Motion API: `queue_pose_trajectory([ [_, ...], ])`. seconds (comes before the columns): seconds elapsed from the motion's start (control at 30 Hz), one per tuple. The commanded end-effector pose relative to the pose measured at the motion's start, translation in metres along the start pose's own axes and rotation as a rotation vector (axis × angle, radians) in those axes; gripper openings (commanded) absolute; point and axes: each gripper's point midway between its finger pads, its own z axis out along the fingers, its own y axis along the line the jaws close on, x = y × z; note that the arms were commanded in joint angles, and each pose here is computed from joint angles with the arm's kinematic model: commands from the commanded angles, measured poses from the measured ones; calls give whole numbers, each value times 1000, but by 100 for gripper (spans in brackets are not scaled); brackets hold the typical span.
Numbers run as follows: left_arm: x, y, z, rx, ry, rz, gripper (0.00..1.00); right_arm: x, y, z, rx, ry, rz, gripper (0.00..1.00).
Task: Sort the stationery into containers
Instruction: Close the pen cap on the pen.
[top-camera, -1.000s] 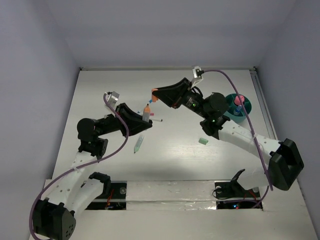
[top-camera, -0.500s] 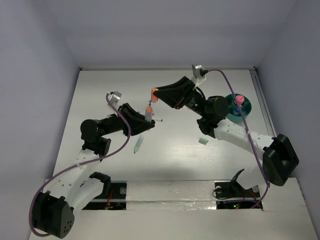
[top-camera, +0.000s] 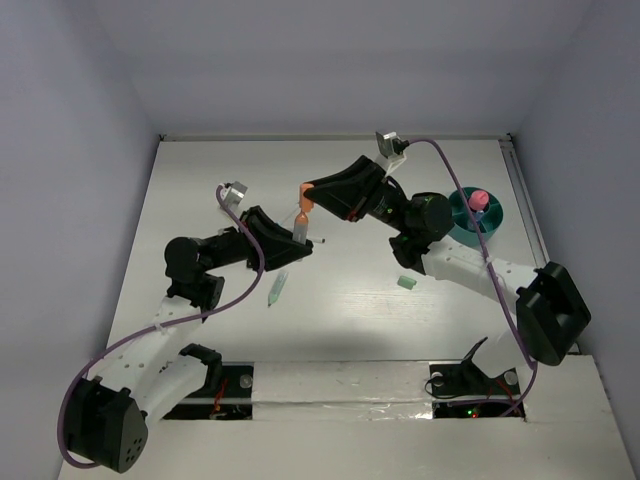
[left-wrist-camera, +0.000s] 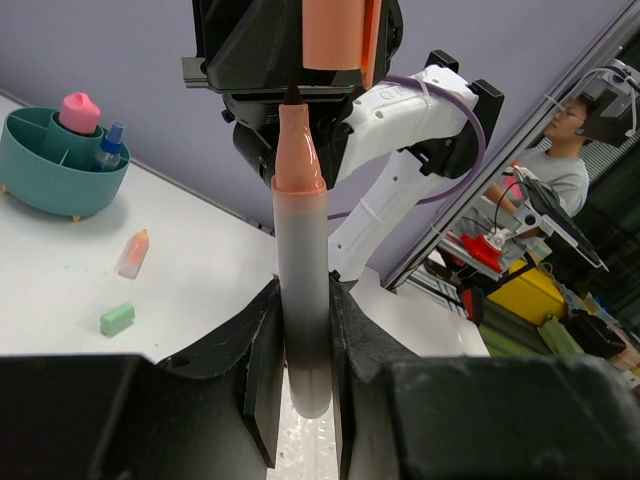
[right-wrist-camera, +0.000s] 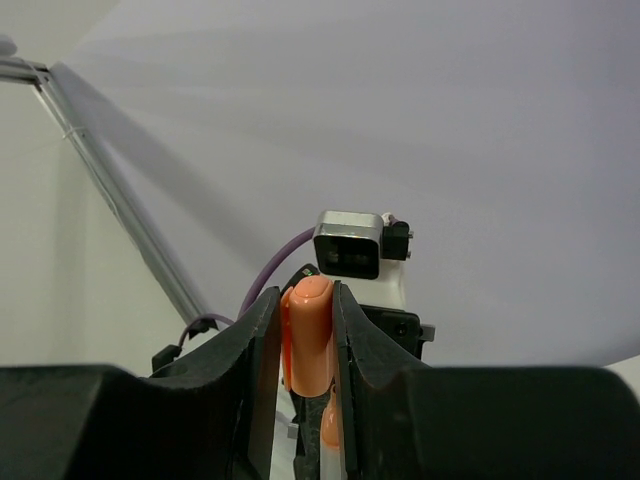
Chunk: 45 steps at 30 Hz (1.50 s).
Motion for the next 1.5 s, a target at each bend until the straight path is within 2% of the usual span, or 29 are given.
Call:
queue_pose_trajectory([
  [0.0, -18, -24, 4, 69, -27, 112, 0, -14, 27, 6, -101, -32, -42, 0],
  [0.87, -15, -32, 7, 98, -13, 125, 0, -6, 14, 7, -95, -16, -11, 0],
  [1.47, -36, -39, 12, 102, -99, 142, 0, 0, 27, -5, -144, -8, 12, 0],
])
